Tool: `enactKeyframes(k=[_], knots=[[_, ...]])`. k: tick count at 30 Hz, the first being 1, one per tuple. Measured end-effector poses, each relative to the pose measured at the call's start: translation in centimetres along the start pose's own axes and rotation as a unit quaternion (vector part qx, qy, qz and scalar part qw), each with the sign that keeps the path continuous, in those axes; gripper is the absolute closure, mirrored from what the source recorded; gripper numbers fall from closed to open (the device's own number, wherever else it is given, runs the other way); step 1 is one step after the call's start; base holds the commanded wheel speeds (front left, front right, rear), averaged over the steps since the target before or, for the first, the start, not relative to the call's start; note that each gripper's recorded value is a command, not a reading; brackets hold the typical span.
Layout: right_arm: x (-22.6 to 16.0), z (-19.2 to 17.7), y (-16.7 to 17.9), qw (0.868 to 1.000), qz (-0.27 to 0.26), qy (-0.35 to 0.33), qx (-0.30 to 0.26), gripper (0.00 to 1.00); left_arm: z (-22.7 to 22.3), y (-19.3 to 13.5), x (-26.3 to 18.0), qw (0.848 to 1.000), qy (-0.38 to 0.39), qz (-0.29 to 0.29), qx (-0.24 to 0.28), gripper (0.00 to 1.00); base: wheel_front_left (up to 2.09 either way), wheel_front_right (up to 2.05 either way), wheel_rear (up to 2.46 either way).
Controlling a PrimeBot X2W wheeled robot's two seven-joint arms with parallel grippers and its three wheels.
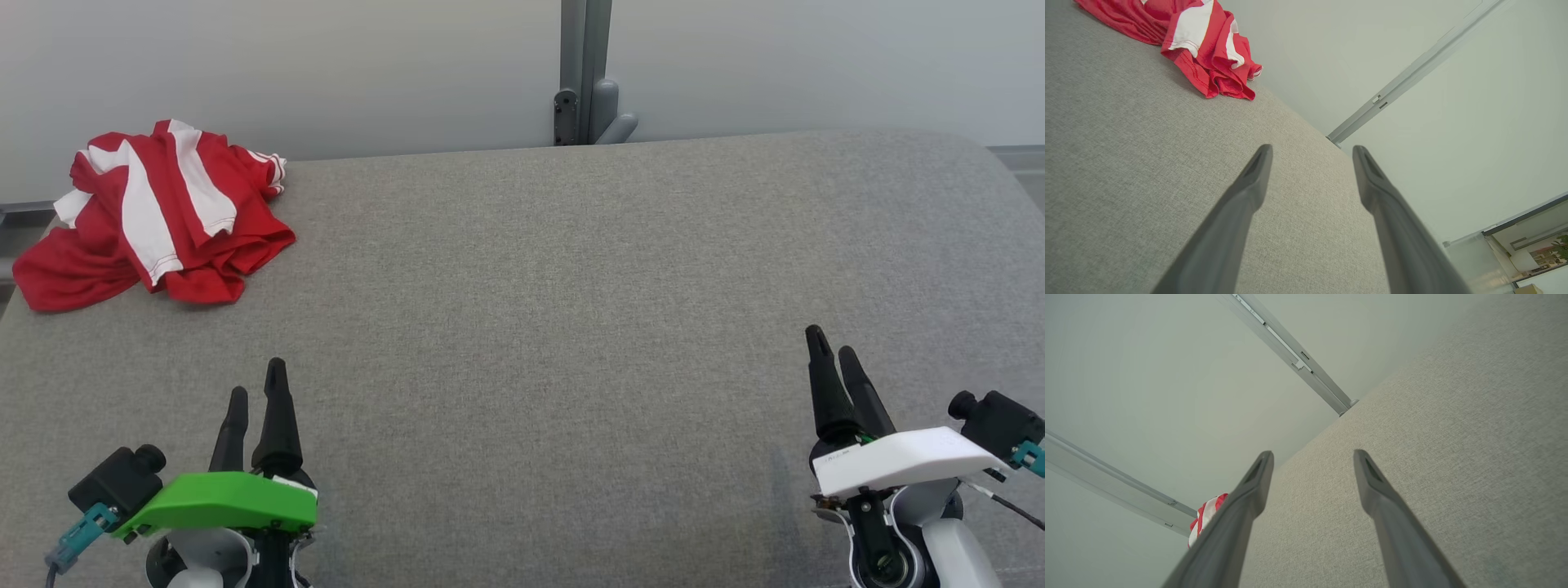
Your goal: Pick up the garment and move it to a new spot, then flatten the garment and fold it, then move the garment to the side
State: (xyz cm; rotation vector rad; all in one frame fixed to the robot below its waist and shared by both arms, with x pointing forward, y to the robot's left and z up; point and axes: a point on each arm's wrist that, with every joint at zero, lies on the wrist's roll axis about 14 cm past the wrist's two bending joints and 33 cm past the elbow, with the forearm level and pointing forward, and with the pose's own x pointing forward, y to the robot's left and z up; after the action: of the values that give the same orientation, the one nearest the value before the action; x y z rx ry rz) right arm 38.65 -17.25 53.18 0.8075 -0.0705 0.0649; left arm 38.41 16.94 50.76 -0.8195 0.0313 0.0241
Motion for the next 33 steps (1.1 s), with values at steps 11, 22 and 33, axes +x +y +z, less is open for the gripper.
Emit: enactKeyframes(k=[11,22,33], knots=[[-0.4,-0.7,0.6,0.997,0.015,0.005,-0.081,0.0,-0.3,-0.3,-0.7,0.995,-0.007,-0.003,0.095,0.0,0.0,0.0,0.0],[-0.8,-1.3,1.0,0.989,0.026,0.01,-0.147,0.0,-0.9,-0.4,-1.3,0.986,-0.008,-0.006,0.165,0.0,0.0,0.0,0.0],[-0.9,-1.6,1.7,0.978,0.044,0.007,-0.203,0.0,-1.0,-0.5,-1.7,0.975,-0.018,-0.011,0.221,0.0,0.0,0.0,0.0]])
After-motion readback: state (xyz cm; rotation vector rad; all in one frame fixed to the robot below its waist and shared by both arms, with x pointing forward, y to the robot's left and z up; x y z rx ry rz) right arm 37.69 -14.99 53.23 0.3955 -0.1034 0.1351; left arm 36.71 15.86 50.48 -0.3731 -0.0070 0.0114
